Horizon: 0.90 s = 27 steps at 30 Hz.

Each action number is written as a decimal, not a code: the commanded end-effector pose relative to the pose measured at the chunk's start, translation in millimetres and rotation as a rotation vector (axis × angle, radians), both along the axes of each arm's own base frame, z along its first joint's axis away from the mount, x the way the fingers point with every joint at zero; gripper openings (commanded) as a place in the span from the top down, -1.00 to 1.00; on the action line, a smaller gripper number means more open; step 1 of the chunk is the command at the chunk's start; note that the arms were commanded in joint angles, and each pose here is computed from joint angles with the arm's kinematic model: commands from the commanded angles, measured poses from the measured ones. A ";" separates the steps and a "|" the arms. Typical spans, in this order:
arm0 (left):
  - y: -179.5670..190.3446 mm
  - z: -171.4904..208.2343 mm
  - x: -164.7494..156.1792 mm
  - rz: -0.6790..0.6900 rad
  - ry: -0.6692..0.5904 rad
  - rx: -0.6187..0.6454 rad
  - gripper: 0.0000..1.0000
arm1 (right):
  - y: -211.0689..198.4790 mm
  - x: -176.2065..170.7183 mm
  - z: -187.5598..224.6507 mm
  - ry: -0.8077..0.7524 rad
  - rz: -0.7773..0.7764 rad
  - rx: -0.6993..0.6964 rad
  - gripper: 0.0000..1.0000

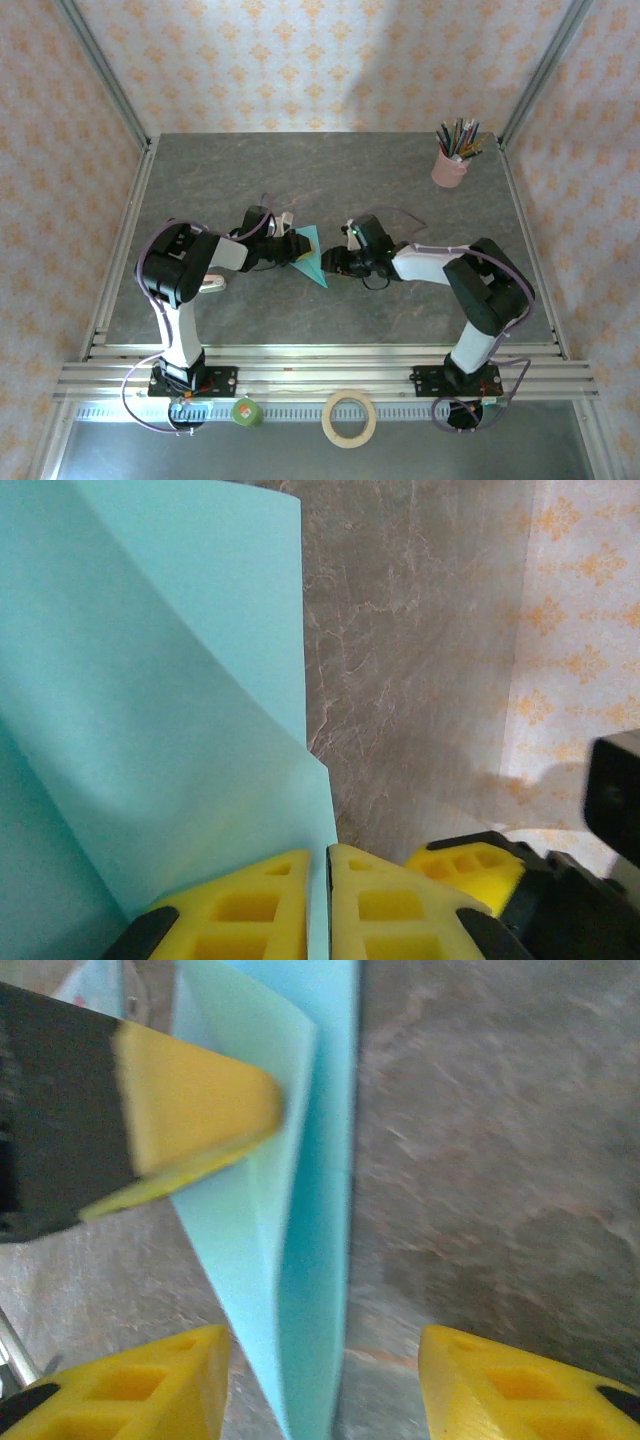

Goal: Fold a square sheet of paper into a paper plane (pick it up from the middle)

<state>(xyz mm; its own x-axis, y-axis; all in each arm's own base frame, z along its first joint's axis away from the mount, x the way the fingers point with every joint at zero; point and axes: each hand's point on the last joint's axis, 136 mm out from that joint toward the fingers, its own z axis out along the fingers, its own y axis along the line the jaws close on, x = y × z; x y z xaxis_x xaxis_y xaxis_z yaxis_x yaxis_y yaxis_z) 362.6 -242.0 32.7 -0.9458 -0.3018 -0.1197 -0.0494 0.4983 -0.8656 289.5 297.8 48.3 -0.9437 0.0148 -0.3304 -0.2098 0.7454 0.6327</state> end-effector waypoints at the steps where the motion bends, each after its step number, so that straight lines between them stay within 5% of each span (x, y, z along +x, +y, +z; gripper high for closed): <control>1: -2.9 4.9 2.6 -0.008 -0.017 -0.003 0.70 | 5.2 9.1 -1.6 -0.059 0.010 -0.104 -0.05; 11: -3.7 5.9 2.3 -0.012 -0.019 -0.007 0.70 | 10.9 19.6 -15.2 -0.053 -0.008 -0.172 0.06; 27: -5.3 5.7 -0.6 -0.024 -0.015 -0.012 0.69 | 24.8 15.4 -24.6 0.028 -0.030 -0.084 0.31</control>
